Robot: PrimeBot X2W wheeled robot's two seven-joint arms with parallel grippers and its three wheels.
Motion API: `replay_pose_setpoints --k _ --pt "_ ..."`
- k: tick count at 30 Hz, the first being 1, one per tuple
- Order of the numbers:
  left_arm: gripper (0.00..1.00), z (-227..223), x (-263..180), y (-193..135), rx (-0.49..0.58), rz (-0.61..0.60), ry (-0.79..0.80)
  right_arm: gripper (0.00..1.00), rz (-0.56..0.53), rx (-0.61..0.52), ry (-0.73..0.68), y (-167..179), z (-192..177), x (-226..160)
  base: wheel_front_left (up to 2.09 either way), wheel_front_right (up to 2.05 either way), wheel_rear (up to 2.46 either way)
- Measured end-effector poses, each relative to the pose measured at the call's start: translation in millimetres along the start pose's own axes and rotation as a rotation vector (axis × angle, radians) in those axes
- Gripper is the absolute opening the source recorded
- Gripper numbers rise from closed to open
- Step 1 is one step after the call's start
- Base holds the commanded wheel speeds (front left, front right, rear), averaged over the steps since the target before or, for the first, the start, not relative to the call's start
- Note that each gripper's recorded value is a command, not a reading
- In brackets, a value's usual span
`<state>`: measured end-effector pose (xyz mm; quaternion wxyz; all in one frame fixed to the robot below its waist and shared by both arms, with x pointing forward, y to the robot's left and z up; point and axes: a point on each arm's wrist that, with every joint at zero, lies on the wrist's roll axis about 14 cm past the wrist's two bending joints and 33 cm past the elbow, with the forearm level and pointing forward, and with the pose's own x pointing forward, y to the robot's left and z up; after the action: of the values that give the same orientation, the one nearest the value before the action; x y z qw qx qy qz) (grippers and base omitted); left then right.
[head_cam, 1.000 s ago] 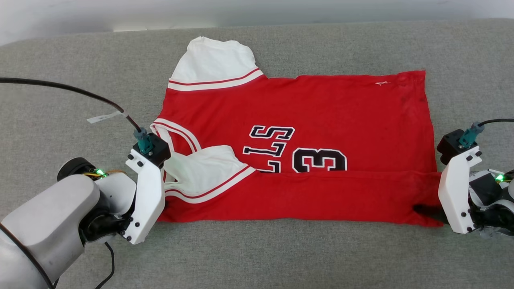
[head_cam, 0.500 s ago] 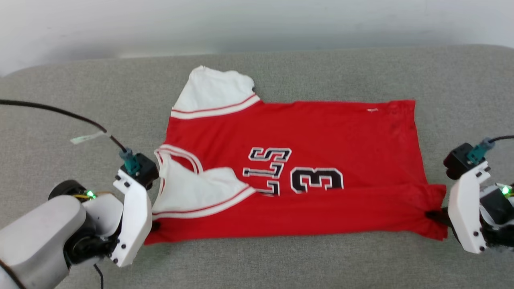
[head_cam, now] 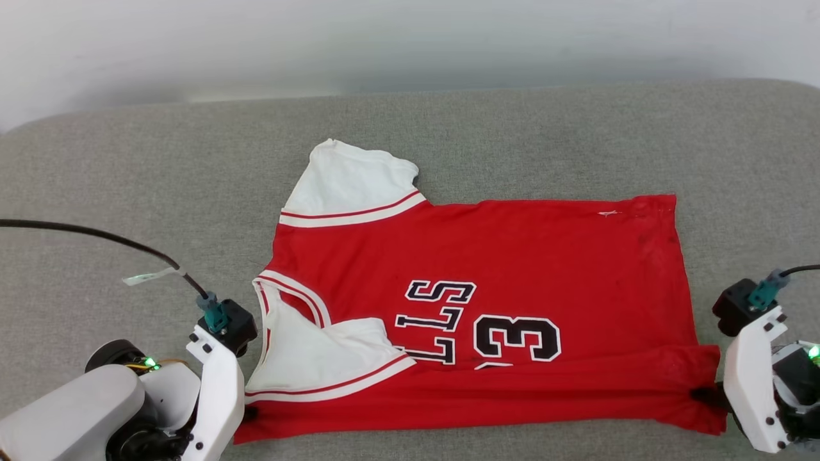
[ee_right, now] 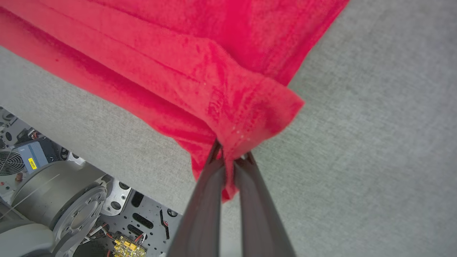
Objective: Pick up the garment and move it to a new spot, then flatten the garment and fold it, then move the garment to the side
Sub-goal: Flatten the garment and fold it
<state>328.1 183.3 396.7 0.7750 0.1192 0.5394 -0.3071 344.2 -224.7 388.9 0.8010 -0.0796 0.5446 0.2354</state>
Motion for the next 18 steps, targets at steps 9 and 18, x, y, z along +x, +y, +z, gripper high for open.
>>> replay_pose_setpoints --k 9,18 --pt "1.0 14 -6 20 -0.004 0.067 -0.084 1.0 -0.035 0.001 -0.11 -7 20 2 0.0 0.0 0.0" --pt "1.0 97 -66 67 0.112 0.286 -0.383 1.0 -0.118 -0.079 -0.714 -15 126 -62 0.0 0.0 0.0"
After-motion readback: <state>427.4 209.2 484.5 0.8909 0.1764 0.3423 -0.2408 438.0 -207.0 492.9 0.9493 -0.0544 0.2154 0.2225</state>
